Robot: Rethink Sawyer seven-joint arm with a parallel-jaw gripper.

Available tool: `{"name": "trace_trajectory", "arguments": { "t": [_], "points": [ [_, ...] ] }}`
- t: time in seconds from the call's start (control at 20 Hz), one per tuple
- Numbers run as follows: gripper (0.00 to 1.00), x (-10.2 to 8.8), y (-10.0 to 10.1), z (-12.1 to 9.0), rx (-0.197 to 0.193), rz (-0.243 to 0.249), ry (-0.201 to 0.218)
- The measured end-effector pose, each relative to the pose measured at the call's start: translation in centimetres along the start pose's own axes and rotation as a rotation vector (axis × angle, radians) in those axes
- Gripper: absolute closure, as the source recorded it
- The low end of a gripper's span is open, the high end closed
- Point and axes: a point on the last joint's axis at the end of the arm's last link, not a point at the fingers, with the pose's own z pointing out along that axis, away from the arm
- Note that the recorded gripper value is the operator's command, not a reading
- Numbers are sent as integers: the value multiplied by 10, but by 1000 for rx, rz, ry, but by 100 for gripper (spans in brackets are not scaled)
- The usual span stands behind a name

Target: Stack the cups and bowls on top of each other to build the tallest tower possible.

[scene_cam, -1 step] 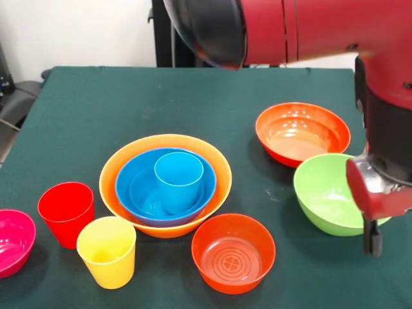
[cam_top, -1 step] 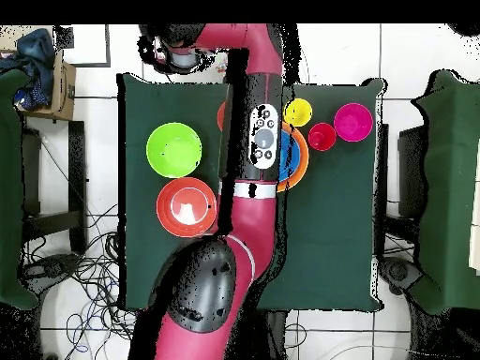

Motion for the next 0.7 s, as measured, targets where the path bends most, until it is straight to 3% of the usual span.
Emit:
{"name": "trace_trajectory", "arguments": {
  "t": [0.35, 0.7],
  "points": [
    [0, 10, 29, -18, -38, -72, 30],
    [0, 25, 59, -26, -25, -132, 74]
  ]
}}
